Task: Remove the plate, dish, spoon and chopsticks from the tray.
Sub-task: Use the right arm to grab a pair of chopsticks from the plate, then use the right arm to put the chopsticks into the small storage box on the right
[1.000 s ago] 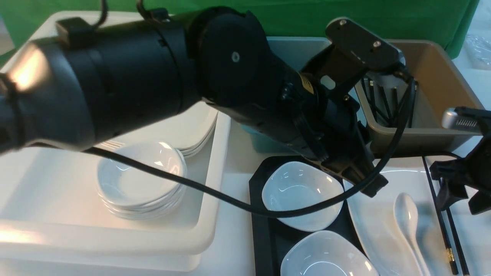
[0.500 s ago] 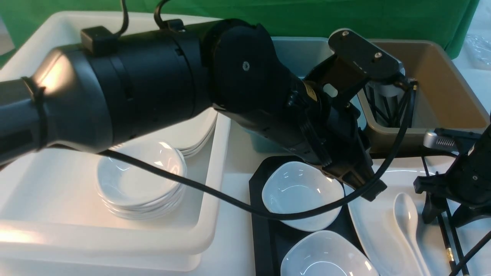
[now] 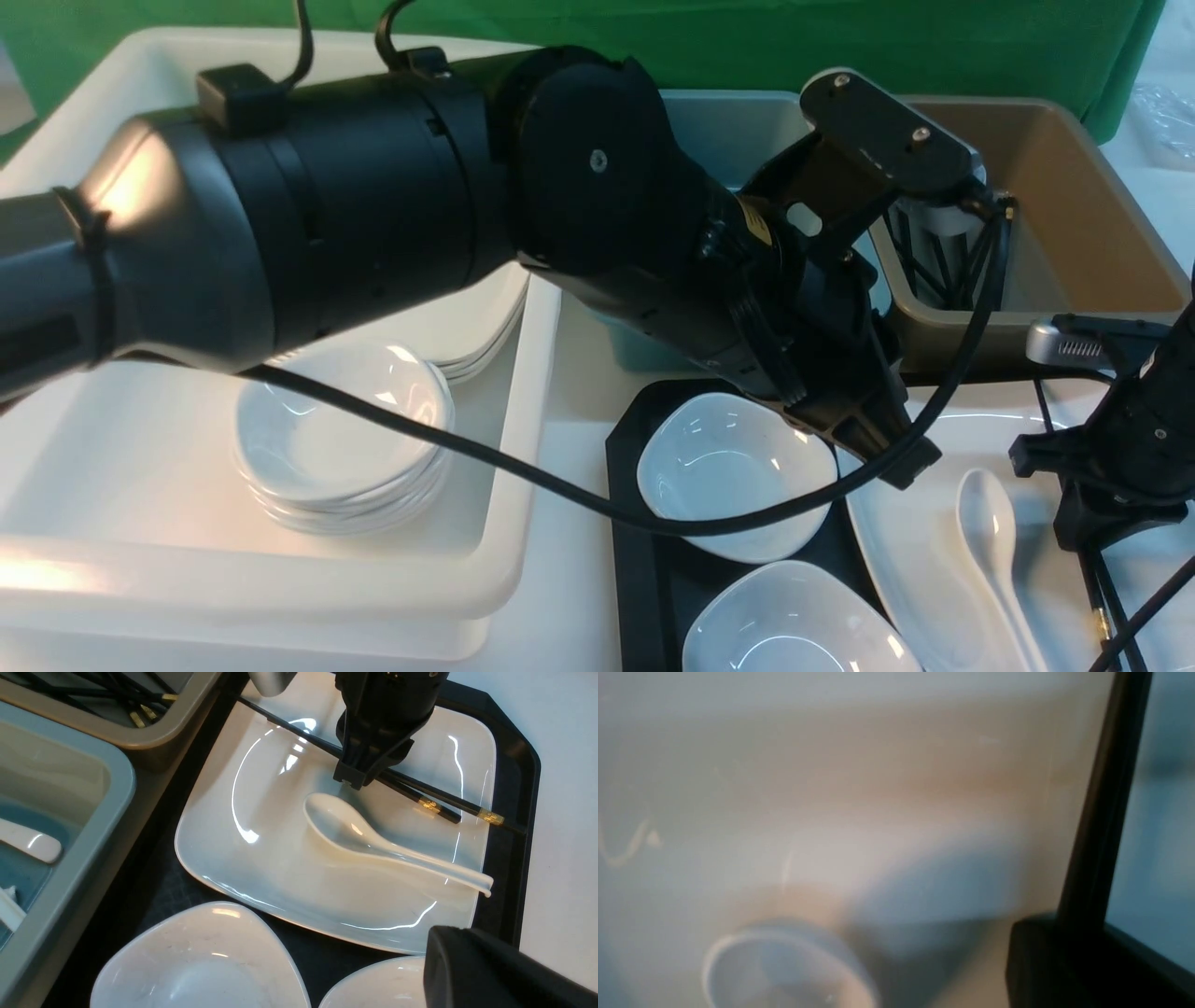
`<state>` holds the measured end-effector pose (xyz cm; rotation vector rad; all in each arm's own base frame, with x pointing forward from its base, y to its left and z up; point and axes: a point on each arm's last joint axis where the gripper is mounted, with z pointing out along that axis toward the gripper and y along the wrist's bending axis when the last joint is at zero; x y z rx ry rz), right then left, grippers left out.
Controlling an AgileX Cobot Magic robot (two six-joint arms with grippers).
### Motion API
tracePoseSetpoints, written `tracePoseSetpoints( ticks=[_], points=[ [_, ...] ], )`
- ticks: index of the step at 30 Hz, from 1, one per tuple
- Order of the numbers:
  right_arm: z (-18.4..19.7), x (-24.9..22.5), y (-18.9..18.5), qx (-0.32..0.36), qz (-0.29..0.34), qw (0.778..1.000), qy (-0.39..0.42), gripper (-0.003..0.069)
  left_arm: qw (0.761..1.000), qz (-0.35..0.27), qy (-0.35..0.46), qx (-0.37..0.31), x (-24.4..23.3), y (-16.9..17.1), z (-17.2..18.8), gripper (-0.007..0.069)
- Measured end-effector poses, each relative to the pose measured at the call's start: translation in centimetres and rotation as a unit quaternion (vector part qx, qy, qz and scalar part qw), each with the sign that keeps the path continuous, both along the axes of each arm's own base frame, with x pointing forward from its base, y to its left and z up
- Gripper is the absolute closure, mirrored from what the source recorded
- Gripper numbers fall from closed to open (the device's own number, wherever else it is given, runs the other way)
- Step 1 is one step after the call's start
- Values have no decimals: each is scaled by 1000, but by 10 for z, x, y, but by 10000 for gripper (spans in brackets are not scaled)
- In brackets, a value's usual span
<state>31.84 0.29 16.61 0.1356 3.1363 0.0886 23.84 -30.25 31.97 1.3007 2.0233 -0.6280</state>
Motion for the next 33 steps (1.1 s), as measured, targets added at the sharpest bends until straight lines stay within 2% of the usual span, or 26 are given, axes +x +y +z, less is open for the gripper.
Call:
tracePoseSetpoints(
  ticks=[3,12,23,30,33],
  points=[
    [10,-6,1,4,2,1000,7,517,1000,0,0,0,0,0,0,623],
    [66,-31,5,24,20,999,-36,517,1000,8,8,-3,0,0,0,623],
    [88,-39,17,92,48,994,-20,517,1000,14,9,-8,1,0,0,623],
    [142,-22,20,102,63,987,-109,517,995,70,-23,-63,16,3,12,623],
    [161,-4,20,100,66,982,-148,517,983,127,-53,-125,33,9,26,623]
  ],
)
